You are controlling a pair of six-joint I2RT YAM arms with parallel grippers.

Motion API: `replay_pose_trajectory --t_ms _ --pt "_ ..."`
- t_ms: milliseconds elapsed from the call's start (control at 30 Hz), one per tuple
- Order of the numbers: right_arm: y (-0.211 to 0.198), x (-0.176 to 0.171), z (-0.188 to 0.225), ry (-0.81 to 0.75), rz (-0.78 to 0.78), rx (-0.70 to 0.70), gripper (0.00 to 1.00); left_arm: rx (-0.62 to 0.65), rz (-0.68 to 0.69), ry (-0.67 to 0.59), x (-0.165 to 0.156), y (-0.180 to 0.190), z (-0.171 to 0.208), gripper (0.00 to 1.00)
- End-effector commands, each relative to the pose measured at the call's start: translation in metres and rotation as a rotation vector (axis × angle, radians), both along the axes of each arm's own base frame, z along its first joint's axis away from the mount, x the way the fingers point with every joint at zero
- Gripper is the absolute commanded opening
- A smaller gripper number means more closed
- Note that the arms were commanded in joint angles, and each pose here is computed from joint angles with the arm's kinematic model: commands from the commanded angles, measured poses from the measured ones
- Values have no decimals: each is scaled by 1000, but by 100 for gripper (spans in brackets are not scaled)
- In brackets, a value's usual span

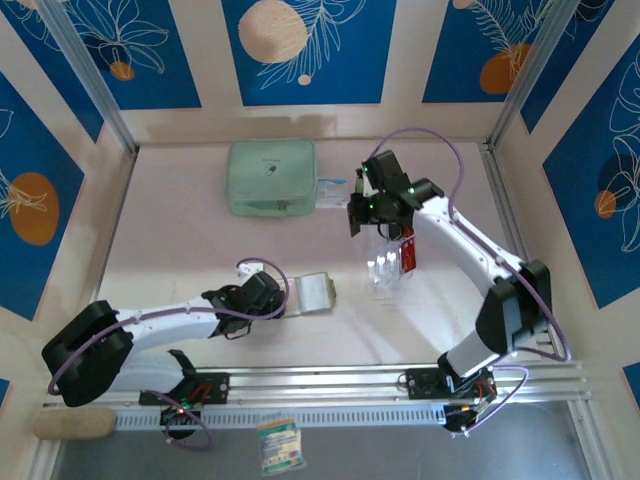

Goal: Put the credit cards into the card holder

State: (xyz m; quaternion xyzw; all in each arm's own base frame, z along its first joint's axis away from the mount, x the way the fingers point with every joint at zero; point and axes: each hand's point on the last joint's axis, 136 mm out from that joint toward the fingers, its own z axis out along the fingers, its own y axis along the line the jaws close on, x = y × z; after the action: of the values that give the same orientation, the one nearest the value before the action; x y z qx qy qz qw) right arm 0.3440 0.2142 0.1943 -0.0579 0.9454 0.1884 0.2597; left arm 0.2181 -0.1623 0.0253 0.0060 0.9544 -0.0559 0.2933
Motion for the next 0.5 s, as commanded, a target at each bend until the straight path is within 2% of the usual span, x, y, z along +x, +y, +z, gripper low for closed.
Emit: replay_pose_trajectory --t_ms 0,100,233,467 --pt "43 -29 4 15 103 276 0 6 28 -16 4 5 9 95" --pt "63 -52 -5 16 141 413 0 11 30 -13 3 7 9 95" --pt "77 -74 -32 27 141 511 0 19 38 -13 2 9 8 95" --pt "88 -96 -75 27 107 563 0 24 38 0 1 9 5 95"
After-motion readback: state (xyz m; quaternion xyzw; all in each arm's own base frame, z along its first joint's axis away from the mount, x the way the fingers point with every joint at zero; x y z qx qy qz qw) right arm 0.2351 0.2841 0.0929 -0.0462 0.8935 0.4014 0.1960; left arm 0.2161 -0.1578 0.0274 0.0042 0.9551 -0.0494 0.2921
